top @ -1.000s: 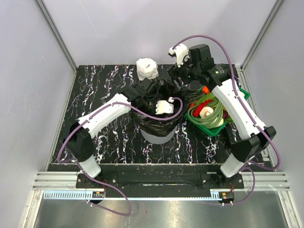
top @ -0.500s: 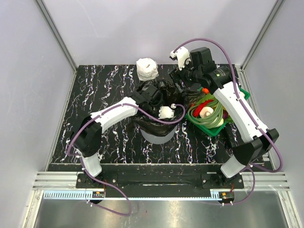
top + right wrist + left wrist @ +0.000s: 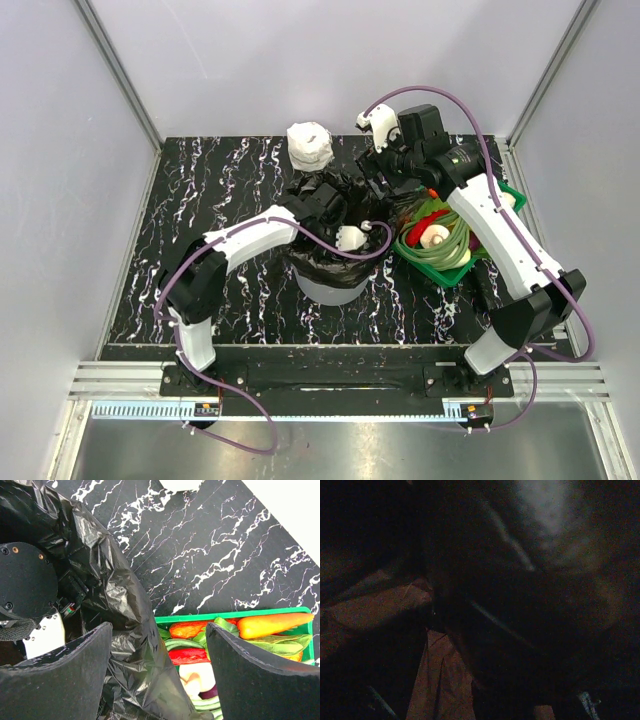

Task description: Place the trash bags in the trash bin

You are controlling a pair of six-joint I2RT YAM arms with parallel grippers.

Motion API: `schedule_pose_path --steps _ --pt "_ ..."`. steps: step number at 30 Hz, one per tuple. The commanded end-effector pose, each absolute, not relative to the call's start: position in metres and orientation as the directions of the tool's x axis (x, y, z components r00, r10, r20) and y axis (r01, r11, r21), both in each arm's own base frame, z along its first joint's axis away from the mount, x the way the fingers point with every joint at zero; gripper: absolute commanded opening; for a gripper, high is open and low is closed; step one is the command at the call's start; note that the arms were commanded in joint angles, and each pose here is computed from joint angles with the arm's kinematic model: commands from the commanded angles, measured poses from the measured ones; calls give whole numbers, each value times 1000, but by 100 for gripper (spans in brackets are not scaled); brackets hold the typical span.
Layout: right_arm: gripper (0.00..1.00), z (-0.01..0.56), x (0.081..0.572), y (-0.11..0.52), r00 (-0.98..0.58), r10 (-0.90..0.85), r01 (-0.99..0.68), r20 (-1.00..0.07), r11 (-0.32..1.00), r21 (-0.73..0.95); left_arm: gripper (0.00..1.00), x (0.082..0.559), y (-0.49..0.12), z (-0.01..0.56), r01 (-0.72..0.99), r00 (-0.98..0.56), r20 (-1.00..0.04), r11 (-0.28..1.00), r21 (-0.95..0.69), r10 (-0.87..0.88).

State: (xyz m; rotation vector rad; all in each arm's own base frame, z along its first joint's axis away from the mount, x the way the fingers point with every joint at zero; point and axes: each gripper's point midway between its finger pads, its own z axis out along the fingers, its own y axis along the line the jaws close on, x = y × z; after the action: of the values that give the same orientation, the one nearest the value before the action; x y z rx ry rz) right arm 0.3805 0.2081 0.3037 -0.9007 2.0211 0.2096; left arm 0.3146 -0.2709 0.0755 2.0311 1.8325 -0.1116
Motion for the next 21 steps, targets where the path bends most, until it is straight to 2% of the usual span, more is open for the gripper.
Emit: schedule_pose_path --steps 1,21 --pt "81 329 381 205 -286 -488 -647 -825 733 -209 93 332 -278 109 943 110 -340 10 333 934" --pt "81 335 379 203 -276 -484 -641 -830 736 -217 95 329 -294 203 883 196 -538 91 461 820"
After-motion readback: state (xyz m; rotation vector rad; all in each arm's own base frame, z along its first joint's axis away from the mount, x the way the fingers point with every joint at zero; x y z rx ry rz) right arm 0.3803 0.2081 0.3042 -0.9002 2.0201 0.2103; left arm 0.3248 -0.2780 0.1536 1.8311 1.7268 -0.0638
